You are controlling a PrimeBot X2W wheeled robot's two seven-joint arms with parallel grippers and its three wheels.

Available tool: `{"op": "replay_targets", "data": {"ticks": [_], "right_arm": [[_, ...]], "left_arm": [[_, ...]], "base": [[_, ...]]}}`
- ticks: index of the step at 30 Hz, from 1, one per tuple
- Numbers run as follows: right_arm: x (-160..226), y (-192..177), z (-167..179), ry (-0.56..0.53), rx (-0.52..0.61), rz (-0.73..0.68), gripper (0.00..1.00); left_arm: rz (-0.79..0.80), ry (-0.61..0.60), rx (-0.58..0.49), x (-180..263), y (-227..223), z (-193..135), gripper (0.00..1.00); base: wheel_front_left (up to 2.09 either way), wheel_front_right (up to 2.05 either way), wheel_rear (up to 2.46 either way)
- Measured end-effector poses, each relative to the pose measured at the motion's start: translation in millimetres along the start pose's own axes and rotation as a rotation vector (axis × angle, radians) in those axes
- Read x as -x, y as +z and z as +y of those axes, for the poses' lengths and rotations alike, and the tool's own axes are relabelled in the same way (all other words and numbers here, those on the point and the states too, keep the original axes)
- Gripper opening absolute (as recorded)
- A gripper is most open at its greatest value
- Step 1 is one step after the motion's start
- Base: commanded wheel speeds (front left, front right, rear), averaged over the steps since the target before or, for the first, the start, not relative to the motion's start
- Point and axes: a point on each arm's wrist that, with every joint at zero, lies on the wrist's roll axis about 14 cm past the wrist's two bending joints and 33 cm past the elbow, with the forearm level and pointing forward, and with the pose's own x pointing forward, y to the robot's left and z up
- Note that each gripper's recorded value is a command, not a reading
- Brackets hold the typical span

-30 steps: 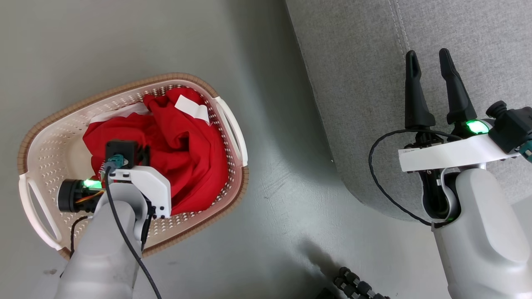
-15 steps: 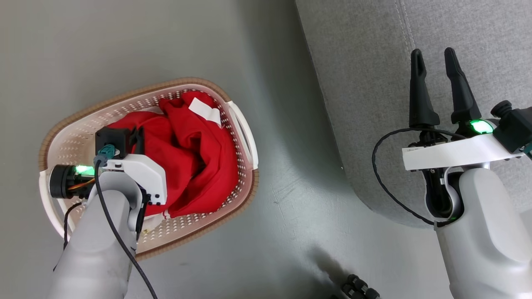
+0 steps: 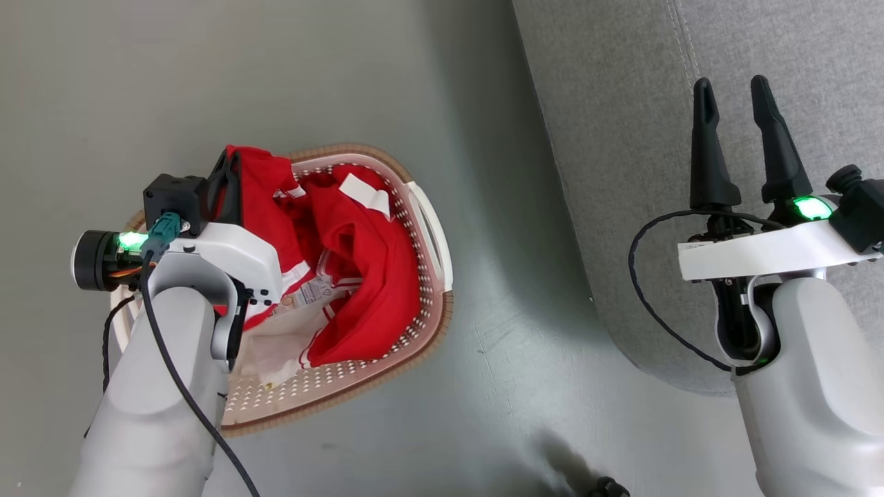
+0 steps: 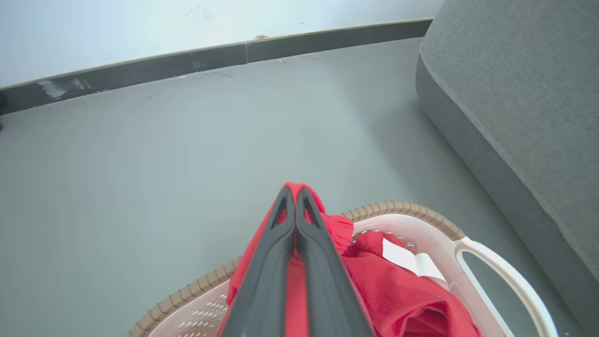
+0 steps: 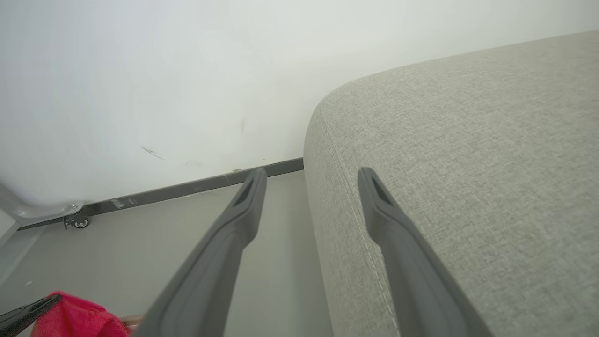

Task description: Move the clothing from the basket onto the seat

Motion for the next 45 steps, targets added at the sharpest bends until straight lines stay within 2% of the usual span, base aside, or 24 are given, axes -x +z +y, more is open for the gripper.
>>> {"op": "replay_targets", "data": {"ticks": [18,32,45], "right_arm": [[-1.0,44.3,23.3,0.09,0.034,-0.101,1.0],[9.0,79.9,49.1,0.177,0.048,-0.173,1.0],[35.8,96.3,83.5,0.3,0.088,-0.199,1.0]], "left_arm": [[-0.322,0.077,0.024,41.8,113.5,21.0,0.0],[-0.478,0.199,0.063,105.6,164.0,49.5,0.0],[-0.665,0.194,0.011,169.2,226.2,42.3,0.0]], "base": [[0.0,0.0,0.0],[0.0,0.0,0.0],[0.0,0.0,0.0]]}}
